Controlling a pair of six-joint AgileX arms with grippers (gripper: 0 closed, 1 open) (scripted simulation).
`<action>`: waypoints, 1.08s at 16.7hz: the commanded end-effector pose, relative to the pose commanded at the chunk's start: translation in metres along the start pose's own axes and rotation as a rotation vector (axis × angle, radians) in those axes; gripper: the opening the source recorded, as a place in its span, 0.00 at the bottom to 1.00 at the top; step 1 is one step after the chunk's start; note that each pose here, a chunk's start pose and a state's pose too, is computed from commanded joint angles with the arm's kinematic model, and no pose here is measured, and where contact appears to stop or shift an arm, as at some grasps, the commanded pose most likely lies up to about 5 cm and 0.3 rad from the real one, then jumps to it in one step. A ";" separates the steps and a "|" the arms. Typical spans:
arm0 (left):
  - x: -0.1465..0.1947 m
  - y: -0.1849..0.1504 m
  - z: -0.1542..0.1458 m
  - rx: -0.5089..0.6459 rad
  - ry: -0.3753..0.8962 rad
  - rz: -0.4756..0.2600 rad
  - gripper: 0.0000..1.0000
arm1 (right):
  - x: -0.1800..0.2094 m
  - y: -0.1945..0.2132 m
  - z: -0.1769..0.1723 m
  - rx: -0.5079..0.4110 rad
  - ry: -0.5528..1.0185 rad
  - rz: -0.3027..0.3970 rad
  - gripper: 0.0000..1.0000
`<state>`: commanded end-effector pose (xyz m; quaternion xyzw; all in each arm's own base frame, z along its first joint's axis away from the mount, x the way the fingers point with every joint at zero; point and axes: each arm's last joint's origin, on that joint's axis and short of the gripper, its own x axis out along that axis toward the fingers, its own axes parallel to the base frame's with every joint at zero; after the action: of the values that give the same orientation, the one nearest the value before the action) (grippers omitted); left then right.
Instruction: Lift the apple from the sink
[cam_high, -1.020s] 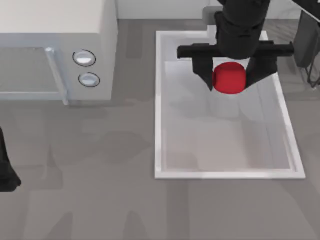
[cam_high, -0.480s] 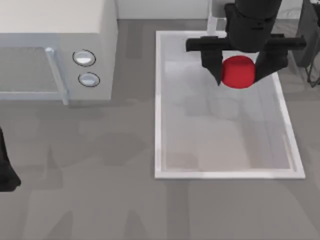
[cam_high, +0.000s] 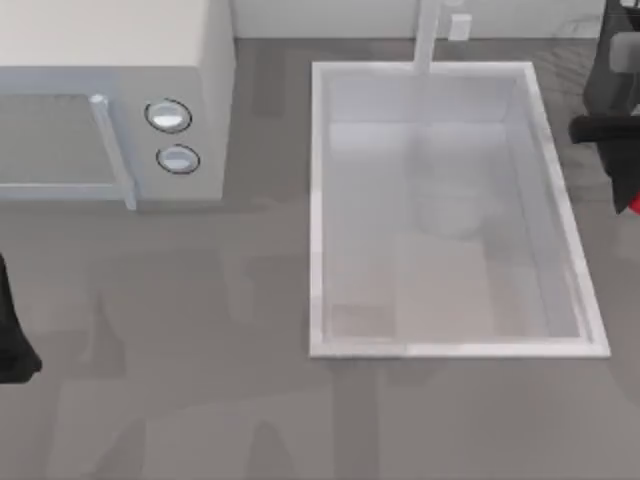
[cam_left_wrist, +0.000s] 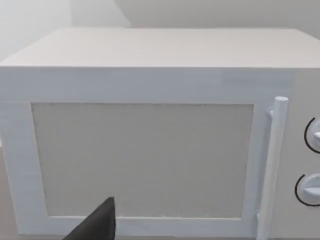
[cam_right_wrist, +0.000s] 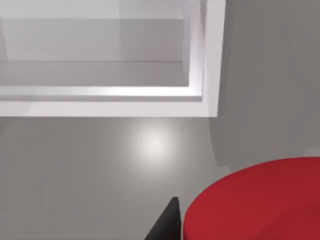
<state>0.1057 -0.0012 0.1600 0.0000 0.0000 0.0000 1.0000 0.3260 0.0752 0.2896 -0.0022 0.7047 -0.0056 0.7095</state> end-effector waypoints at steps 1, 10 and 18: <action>0.000 0.000 0.000 0.000 0.000 0.000 1.00 | 0.004 -0.017 -0.012 0.001 0.013 -0.001 0.00; 0.000 0.000 0.000 0.000 0.000 0.000 1.00 | 0.020 -0.086 -0.079 0.005 0.007 0.011 0.00; 0.000 0.000 0.000 0.000 0.000 0.000 1.00 | 0.051 -0.085 -0.075 0.004 0.016 0.011 0.00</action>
<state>0.1057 -0.0012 0.1600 0.0000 0.0000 0.0000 1.0000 0.2511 -0.0103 0.2395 0.0031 0.7102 -0.0032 0.7040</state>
